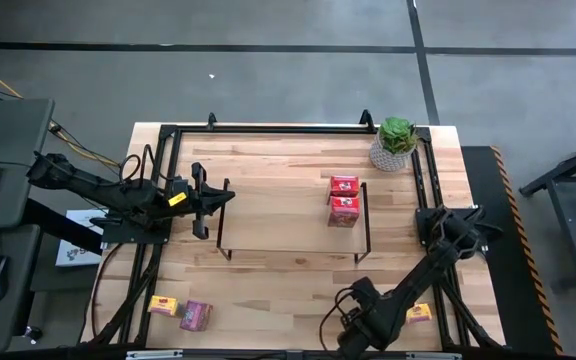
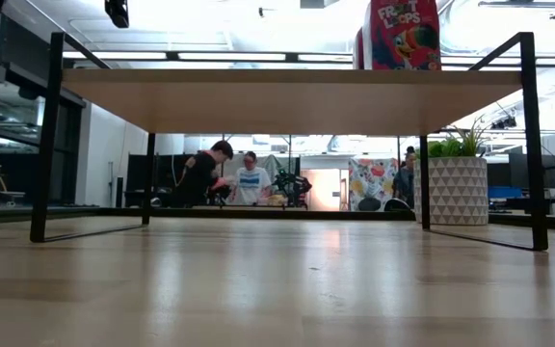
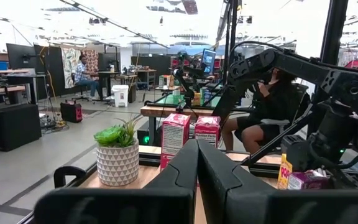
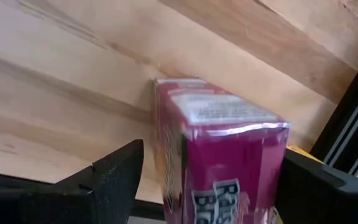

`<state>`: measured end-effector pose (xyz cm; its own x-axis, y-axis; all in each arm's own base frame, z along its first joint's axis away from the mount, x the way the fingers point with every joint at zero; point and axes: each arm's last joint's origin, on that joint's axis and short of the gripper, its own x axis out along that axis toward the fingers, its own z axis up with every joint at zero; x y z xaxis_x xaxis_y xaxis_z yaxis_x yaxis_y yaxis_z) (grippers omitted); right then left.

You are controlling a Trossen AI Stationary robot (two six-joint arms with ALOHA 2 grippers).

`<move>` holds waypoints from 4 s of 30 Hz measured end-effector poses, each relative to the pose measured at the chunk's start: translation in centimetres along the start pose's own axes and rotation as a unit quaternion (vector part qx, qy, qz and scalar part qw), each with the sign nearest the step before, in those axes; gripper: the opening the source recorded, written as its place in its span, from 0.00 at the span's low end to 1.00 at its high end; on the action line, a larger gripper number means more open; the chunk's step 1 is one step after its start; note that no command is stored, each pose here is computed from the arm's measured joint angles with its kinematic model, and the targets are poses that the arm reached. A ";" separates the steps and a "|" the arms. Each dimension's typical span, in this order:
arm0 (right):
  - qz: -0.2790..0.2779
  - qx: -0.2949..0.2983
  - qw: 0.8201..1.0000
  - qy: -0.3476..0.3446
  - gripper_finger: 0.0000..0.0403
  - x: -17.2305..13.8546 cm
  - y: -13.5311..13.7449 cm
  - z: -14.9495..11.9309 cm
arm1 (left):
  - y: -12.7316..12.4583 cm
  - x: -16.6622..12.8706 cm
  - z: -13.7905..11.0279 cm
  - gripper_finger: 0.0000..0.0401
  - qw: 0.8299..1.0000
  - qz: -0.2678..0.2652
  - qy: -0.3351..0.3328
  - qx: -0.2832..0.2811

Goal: Stack cereal on shelf
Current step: Put the right purple cereal box on the shelf

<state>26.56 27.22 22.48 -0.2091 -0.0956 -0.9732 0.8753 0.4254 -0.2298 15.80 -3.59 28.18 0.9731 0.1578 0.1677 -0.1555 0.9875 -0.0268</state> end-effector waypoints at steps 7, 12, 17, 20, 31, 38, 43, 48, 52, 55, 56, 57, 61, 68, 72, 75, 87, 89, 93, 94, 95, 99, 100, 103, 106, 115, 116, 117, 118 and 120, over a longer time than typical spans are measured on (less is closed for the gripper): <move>0.008 -0.011 1.000 0.006 0.64 0.0 0.2 0.1 | 0.0 0.0 0.0 0.00 1.000 0.000 0.000 0.000; 0.009 -0.029 1.000 0.007 0.45 0.0 0.3 0.2 | 0.0 0.0 0.0 0.00 1.000 0.000 0.000 0.000; 0.000 -0.078 0.996 0.047 0.28 -0.1 0.3 0.2 | 0.0 0.0 0.0 0.00 1.000 0.000 0.000 0.000; 0.000 -0.138 0.983 0.124 0.25 -0.2 0.5 0.4 | 0.0 0.0 0.0 0.00 1.000 0.000 -0.002 -0.001; 0.359 -0.404 0.841 -0.002 0.30 -7.7 6.3 4.5 | 0.0 0.0 0.1 0.00 1.000 0.000 -0.003 0.004; 0.414 -0.506 0.711 -0.260 0.31 -17.4 3.9 6.3 | 0.0 0.0 0.1 0.00 1.000 0.000 -0.003 0.007; 0.331 -0.471 0.701 -0.421 0.31 -20.1 -0.4 8.5 | 0.0 0.0 0.1 0.00 1.000 0.000 -0.003 0.008; 0.265 -0.405 0.754 -0.443 0.31 -20.8 -2.4 12.3 | 0.0 0.0 0.1 0.00 1.000 0.001 -0.004 0.019; 0.227 -0.386 0.786 -0.427 0.31 -20.2 -2.7 16.0 | 0.0 0.0 0.1 0.00 1.000 0.001 -0.006 0.019; 0.199 -0.368 0.819 -0.393 0.31 -19.2 -3.2 18.7 | 0.0 0.0 0.1 0.00 1.000 0.001 -0.005 0.019; 0.192 -0.362 0.831 -0.377 0.31 -18.9 -3.5 19.5 | 0.0 0.0 0.1 0.00 1.000 0.001 -0.004 0.019; 0.185 -0.356 0.841 -0.363 0.31 -18.6 -3.8 20.2 | 0.0 0.0 0.1 0.00 1.000 0.001 -0.004 0.020; 0.187 -0.329 0.870 -0.315 0.31 -17.9 -4.4 22.2 | 0.0 0.0 0.1 0.00 1.000 0.001 -0.004 0.020; 0.185 -0.287 0.905 -0.255 0.31 -16.7 -4.6 24.6 | 0.0 0.0 0.1 0.00 1.000 0.001 -0.004 0.020; 0.174 -0.288 0.913 -0.231 0.31 -15.6 -3.7 25.4 | 0.0 0.0 0.1 0.00 1.000 0.001 -0.003 0.021; 0.165 -0.295 0.917 -0.210 0.31 -14.8 -3.1 25.6 | 0.0 0.0 0.1 0.00 1.000 0.001 -0.004 0.021; 0.162 -0.301 0.918 -0.203 0.31 -14.7 -3.0 25.5 | 0.0 0.0 0.1 0.00 1.000 0.001 -0.003 0.020; 0.164 -0.294 0.919 -0.204 0.31 -14.7 -3.0 25.5 | 0.0 0.0 0.1 0.00 1.000 0.001 -0.003 0.020; 0.162 -0.292 0.920 -0.207 0.31 -14.7 -3.0 25.6 | 0.0 0.0 0.1 0.00 1.000 0.001 -0.003 0.020; 0.161 -0.292 0.920 -0.208 0.31 -14.7 -3.0 25.6 | 0.0 0.0 0.1 0.00 1.000 0.001 -0.003 0.020; 0.160 -0.291 0.920 -0.211 0.31 -14.7 -3.0 25.6 | 0.0 0.0 0.1 0.00 1.000 0.001 -0.003 0.020; 0.151 -0.286 0.919 -0.223 0.31 -14.7 -3.0 25.7 | 0.0 0.0 0.1 0.00 1.000 0.001 -0.003 0.020; 0.149 -0.285 0.919 -0.226 0.32 -14.7 -3.0 25.7 | 0.0 0.0 0.1 0.00 1.000 0.001 -0.003 0.020; 0.145 -0.285 0.919 -0.230 0.38 -14.7 -3.0 25.7 | 0.0 0.0 0.1 0.00 1.000 0.001 -0.003 0.020; 0.146 -0.287 0.919 -0.228 0.47 -14.7 -3.0 25.7 | 0.0 0.0 0.1 0.00 1.000 0.001 -0.003 0.020; 0.143 -0.309 0.911 -0.235 0.68 -14.8 -2.9 25.7 | 0.0 0.0 0.1 0.00 1.000 0.001 -0.003 0.020; 0.142 -0.315 0.908 -0.237 0.69 -14.8 -2.9 25.8 | 0.0 0.0 0.1 0.00 1.000 0.001 -0.003 0.020; 0.143 -0.320 0.906 -0.238 0.69 -14.8 -2.9 25.8 | 0.0 0.0 0.1 0.00 1.000 0.001 -0.003 0.020; 0.142 -0.326 0.903 -0.240 0.69 -14.8 -2.9 25.8 | 0.0 0.0 0.1 0.00 1.000 0.001 -0.003 0.020; 0.141 -0.331 0.901 -0.241 0.69 -14.8 -2.9 25.8 | 0.0 0.0 0.1 0.00 1.000 0.001 -0.003 0.020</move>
<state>38.40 4.22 37.43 0.3343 -0.2108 -0.9186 0.3779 0.9229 -0.0742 15.79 -3.58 28.26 0.9718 0.1590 0.1742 -0.1635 0.9865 0.0117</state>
